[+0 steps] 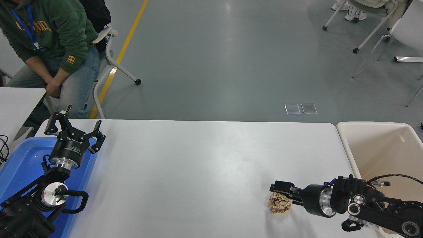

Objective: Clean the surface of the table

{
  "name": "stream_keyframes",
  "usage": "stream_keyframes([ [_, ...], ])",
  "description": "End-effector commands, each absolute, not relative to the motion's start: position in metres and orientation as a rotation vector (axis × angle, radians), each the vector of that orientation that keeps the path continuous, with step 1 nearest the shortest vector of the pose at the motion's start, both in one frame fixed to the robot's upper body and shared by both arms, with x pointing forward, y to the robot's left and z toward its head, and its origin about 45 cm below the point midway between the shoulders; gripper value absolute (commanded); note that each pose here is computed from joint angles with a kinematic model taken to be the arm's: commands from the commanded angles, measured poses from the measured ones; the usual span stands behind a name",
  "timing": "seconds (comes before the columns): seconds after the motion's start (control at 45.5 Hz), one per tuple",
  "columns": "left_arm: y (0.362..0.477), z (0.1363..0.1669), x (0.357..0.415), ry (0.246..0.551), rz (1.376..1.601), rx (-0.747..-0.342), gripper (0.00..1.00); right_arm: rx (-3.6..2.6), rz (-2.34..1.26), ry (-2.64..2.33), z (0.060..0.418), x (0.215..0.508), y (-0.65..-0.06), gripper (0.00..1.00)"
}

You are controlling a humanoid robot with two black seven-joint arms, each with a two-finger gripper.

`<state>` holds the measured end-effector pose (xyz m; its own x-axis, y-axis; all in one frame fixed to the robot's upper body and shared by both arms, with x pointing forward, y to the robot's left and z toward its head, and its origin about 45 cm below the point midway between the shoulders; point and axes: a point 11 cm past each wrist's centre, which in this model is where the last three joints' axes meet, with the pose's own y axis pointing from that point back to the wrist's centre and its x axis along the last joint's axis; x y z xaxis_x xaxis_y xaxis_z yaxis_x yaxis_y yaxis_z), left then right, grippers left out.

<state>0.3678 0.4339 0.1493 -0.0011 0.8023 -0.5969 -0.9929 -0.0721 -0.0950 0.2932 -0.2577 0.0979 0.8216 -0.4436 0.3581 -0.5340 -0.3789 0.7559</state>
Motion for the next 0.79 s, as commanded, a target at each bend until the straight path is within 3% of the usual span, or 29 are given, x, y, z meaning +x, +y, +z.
stream_keyframes([
  [0.0,0.434,0.1493,0.3678,0.412,1.549,-0.593,0.99,2.017,0.115,-0.727,0.094,0.295,-0.259,1.0],
  [0.33,0.434,0.1493,0.3678,0.412,1.549,-0.593,0.99,1.992,0.208,-0.641,0.084,0.288,-0.252,1.0],
  [0.769,0.434,0.1493,0.3678,0.412,1.549,-0.593,0.99,1.961,0.415,-0.669,0.094,0.301,-0.248,1.0],
])
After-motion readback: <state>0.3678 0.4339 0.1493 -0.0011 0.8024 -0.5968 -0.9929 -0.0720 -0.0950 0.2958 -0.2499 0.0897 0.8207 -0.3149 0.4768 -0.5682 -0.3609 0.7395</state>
